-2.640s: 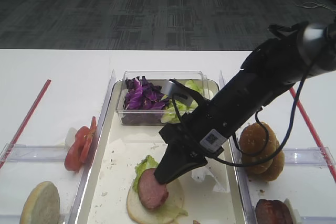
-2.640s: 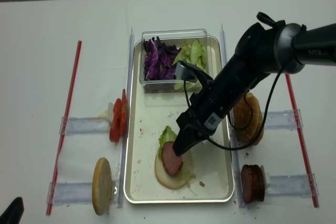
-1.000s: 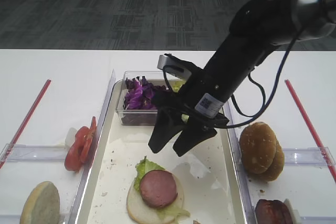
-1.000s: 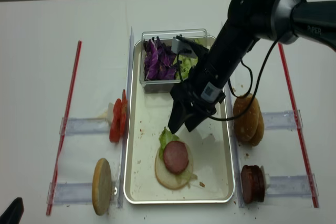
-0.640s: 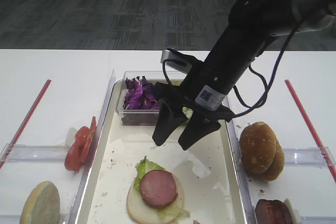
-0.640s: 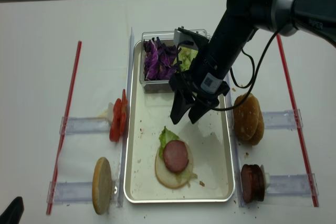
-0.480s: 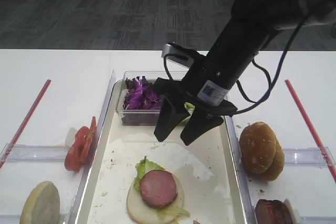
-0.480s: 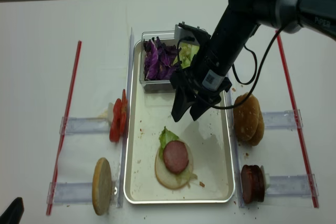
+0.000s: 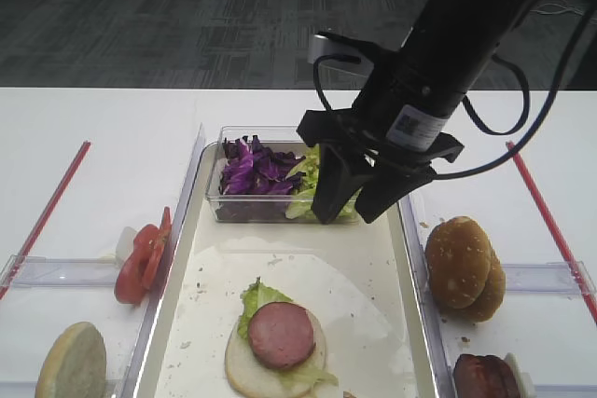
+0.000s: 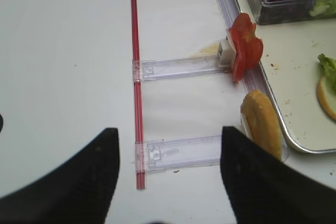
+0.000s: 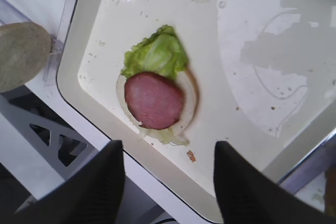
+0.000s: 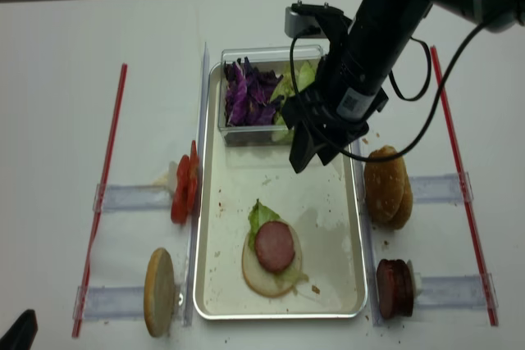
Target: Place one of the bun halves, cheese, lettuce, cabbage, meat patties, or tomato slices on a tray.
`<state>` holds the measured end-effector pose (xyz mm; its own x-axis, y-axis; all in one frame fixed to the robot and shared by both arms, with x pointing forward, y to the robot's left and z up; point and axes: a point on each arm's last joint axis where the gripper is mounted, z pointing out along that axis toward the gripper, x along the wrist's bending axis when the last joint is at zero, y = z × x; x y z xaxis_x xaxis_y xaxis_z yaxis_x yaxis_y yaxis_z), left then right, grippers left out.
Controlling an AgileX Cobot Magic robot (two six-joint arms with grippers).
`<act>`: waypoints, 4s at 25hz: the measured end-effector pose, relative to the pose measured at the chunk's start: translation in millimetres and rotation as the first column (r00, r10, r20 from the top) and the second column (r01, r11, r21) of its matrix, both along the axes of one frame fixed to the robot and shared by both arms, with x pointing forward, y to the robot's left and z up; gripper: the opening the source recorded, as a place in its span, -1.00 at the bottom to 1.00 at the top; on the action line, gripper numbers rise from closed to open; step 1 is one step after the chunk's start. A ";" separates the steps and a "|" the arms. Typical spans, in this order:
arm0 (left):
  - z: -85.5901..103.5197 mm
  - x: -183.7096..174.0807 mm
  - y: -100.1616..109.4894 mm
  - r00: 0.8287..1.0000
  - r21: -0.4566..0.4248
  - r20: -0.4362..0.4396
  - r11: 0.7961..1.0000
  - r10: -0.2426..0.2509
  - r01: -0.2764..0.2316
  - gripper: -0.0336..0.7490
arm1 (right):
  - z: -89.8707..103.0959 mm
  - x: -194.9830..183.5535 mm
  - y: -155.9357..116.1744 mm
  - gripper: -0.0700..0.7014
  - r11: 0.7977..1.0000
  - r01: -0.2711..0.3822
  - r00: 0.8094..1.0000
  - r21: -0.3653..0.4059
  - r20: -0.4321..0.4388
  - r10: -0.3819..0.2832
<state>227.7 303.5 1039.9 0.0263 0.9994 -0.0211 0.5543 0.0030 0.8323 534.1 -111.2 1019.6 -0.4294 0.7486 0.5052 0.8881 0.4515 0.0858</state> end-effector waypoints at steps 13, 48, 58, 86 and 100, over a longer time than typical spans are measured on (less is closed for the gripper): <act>0.0 0.0 0.0 1.000 0.000 0.000 1.000 0.000 0.000 0.18 | 5.7 0.0 -23.0 0.21 0.972 0.038 0.995 -0.230 0.094 -0.016; 0.0 0.0 0.0 1.000 0.000 0.000 1.000 0.000 0.000 0.18 | 2.0 39.4 -154.8 0.19 0.832 0.372 0.928 -0.411 0.170 -0.331; 0.0 0.0 0.0 1.000 0.000 0.000 1.000 0.000 0.000 0.18 | 1.9 41.0 -187.1 0.19 0.792 0.444 0.895 -0.419 0.175 -0.410; 0.0 0.0 0.0 1.000 0.000 0.000 1.000 0.000 0.000 0.18 | -7.6 -35.7 -182.1 0.19 0.809 0.407 0.906 -0.424 0.074 -0.417; 0.0 0.0 0.0 1.000 0.000 0.000 1.000 0.000 0.000 0.18 | -19.6 -96.6 -180.7 0.19 0.809 0.414 0.903 -0.417 0.079 -0.421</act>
<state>227.7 303.5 1039.9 0.0263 0.9994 -0.0211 0.5543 0.0030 0.8323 437.5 -291.9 1000.0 -0.0216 0.9935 0.1115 0.9988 0.0262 -0.0404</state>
